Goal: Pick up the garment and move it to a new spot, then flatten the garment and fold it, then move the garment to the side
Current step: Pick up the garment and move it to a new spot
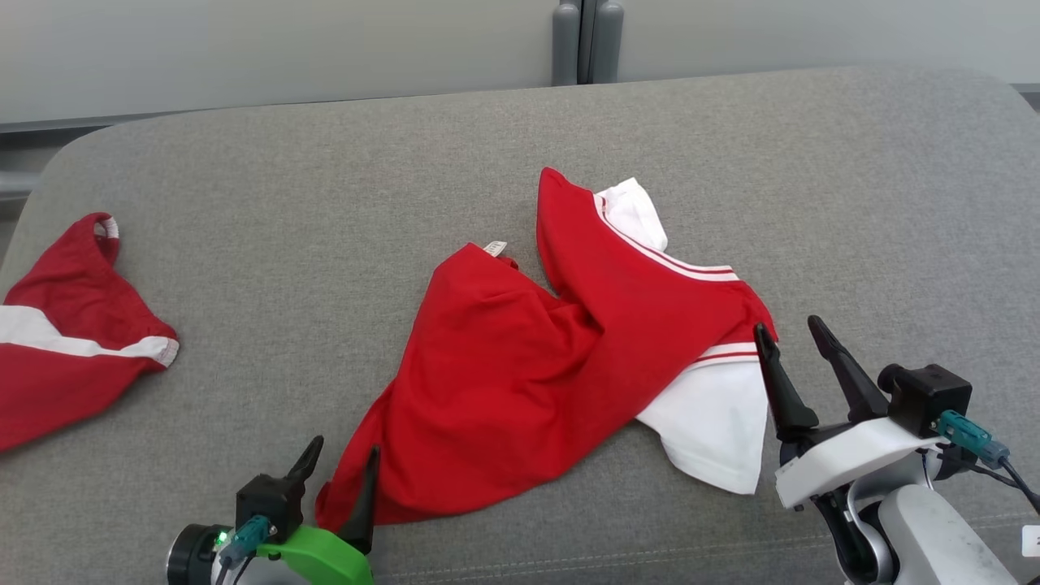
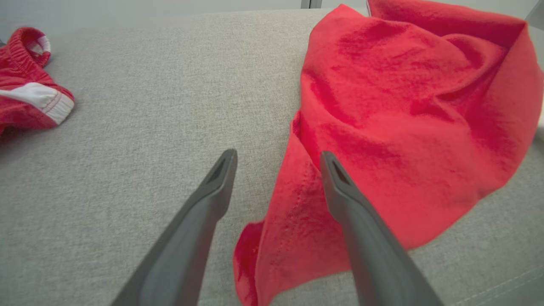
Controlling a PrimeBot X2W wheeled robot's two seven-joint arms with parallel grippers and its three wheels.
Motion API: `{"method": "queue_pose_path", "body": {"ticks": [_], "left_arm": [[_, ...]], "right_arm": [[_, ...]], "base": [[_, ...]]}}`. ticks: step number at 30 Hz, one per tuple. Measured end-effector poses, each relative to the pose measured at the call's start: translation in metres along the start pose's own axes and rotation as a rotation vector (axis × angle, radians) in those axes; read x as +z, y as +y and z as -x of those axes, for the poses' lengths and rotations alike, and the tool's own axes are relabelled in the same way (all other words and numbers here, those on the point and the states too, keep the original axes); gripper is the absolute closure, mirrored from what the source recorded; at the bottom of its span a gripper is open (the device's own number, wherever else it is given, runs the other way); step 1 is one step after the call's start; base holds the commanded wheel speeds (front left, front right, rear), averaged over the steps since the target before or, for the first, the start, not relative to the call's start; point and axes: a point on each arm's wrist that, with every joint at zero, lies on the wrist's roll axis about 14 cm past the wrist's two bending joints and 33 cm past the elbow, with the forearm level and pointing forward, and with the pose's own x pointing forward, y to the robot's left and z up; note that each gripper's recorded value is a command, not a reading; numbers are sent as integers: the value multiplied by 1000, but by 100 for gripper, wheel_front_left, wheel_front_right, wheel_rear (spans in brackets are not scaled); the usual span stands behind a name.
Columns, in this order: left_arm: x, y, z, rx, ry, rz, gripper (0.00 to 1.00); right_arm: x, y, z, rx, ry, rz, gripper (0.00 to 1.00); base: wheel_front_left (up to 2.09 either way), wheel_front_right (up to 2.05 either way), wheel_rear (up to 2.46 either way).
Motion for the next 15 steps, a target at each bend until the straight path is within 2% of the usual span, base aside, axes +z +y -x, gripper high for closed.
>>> {"method": "queue_pose_path", "body": {"ticks": [4,5,6,7,9,15], "left_arm": [[-10,-3,-7,-27,52,4,0],[-13,-2,-8,-30,68,5,37],[-15,-4,-10,-37,78,11,82],[-16,-6,-12,-49,85,10,100],[-16,-7,-16,-64,91,-4,100],[21,-5,-32,-77,-28,-24,100]], "right_arm": [[-1,-4,0,-11,3,2,0],[0,-5,0,-14,2,2,0],[-1,-6,0,-18,3,2,0],[-2,-7,1,-21,5,2,0],[-2,-10,1,-28,8,5,0],[-2,-13,1,-38,6,4,0]], "base": [[0,0,0],[0,0,0],[0,0,0],[0,0,0],[0,0,0],[0,0,0]]}}
